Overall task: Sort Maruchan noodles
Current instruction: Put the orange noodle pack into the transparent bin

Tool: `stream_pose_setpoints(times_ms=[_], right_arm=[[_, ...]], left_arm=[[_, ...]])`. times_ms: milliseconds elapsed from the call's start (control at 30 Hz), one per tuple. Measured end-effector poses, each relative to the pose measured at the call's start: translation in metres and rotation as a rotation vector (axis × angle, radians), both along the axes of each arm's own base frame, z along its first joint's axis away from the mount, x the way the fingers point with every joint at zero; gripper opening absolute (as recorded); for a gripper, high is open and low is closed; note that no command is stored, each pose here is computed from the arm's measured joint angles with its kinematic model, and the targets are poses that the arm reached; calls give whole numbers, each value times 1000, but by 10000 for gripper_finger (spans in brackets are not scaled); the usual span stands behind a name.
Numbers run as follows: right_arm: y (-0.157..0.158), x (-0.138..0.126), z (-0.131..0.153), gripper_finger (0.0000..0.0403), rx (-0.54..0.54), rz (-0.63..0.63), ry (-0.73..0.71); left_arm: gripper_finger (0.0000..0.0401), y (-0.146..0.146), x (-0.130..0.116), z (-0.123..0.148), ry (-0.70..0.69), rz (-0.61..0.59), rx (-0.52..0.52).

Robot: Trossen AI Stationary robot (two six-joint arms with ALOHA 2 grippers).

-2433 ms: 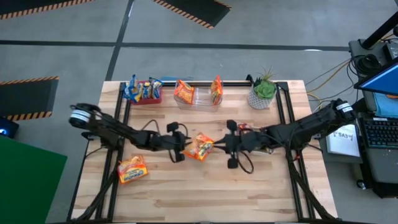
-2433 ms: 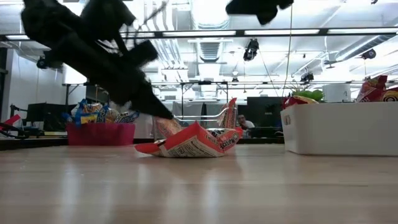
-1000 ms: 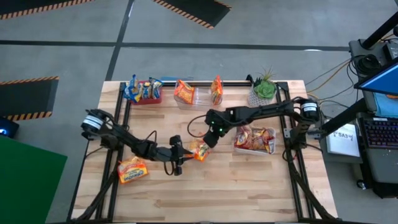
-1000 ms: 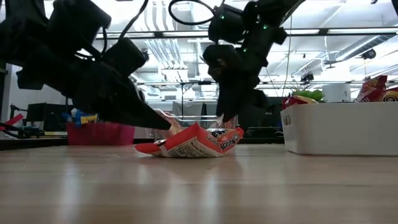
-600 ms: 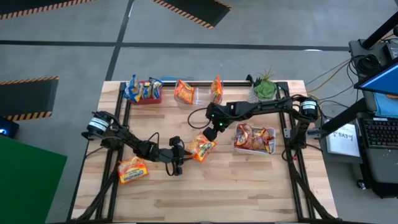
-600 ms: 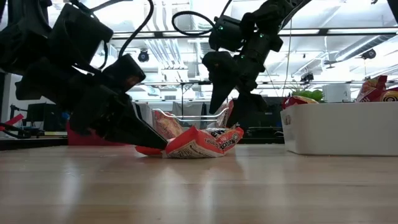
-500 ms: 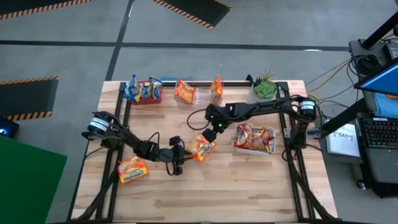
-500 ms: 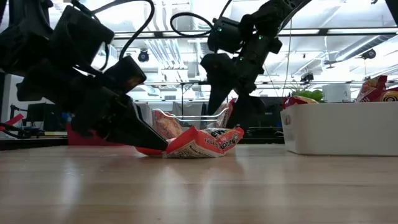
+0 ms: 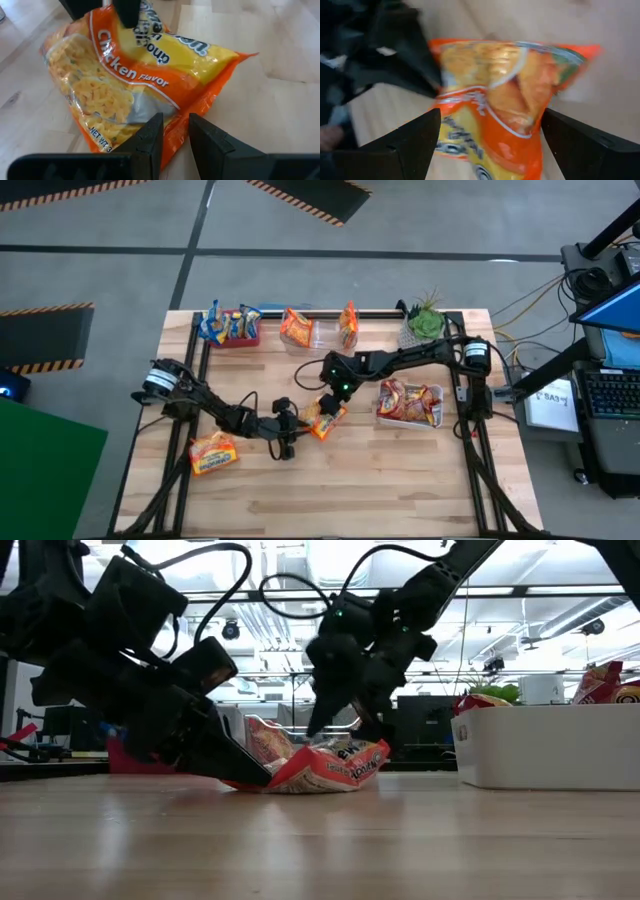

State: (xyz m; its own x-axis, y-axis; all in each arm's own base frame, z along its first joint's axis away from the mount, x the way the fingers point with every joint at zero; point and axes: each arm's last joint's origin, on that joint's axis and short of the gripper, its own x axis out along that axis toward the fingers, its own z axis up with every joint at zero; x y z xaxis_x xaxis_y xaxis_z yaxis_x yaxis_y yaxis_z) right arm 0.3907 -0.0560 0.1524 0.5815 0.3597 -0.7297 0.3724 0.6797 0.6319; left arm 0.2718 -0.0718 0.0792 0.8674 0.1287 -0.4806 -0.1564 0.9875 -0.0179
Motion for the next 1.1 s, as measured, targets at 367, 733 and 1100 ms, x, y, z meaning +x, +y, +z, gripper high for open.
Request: stream_pose_setpoints(times_ms=[367,733,1100], right_arm=[[10,7,5,324,39,72,-95],[10,7,5,156,42,64,-90],[10,4,22,25,28,72,-135]], left_arm=[[75,3,0,0,2,12,-1],[75,3,0,0,3,7,7],[75,4,-2,11,-29,-13,33]])
